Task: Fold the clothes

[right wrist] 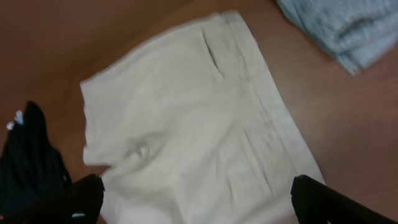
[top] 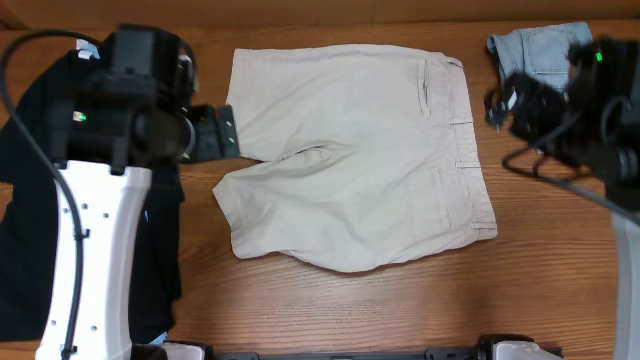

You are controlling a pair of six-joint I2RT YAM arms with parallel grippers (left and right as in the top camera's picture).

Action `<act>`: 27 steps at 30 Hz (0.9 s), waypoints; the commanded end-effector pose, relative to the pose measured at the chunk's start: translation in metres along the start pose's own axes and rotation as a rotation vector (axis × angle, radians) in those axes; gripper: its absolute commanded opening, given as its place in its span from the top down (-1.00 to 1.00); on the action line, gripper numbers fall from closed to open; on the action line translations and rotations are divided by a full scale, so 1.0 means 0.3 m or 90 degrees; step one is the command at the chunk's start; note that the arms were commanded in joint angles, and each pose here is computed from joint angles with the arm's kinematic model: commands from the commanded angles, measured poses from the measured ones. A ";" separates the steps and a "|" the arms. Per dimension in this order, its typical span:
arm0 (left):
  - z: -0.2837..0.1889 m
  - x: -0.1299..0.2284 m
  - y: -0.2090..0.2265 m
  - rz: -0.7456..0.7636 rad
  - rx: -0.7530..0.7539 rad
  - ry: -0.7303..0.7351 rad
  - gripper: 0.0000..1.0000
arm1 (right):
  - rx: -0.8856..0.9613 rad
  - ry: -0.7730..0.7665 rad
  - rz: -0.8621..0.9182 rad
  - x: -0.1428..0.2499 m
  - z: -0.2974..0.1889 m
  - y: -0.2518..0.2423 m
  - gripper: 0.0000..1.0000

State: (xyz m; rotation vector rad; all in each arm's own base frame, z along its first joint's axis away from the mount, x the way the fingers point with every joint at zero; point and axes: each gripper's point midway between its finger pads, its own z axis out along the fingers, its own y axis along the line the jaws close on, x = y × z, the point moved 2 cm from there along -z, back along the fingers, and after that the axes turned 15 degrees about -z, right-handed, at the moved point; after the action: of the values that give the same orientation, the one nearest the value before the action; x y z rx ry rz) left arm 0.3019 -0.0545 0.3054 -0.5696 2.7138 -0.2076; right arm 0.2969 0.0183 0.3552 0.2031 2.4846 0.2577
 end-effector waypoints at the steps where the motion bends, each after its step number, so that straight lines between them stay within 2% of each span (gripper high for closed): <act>1: 0.115 0.166 -0.011 0.010 -0.053 0.077 -0.89 | 0.052 0.067 0.027 0.062 0.043 -0.049 -1.00; 5: 0.257 0.335 0.010 0.022 -0.096 0.137 -0.81 | 0.079 0.082 0.027 0.083 0.044 -0.073 -1.00; 10: 0.429 0.512 0.110 -0.006 -0.157 0.214 -0.64 | 0.081 0.084 0.027 0.083 0.055 -0.076 -1.00; 15: 0.530 0.622 0.134 -0.010 -0.135 0.272 -0.52 | 0.081 0.087 0.028 0.085 0.067 -0.078 -1.00; 20: 0.603 0.671 0.123 -0.002 -0.097 0.274 -0.30 | 0.082 0.092 0.028 0.087 0.071 -0.078 -1.00; 23: 0.646 0.682 0.140 -0.003 -0.095 0.260 -0.25 | 0.082 0.093 0.028 0.089 0.071 -0.079 -1.00; 27: 0.691 0.634 0.180 -0.039 -0.134 0.181 -0.28 | 0.083 0.096 0.029 0.092 0.070 -0.080 -1.00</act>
State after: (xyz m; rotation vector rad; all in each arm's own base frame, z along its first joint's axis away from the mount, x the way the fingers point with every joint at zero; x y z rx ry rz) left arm 0.1904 -0.1096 0.0454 -0.6528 3.1134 -0.0975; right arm 0.2865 0.0059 0.3186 0.2927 2.6483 0.1496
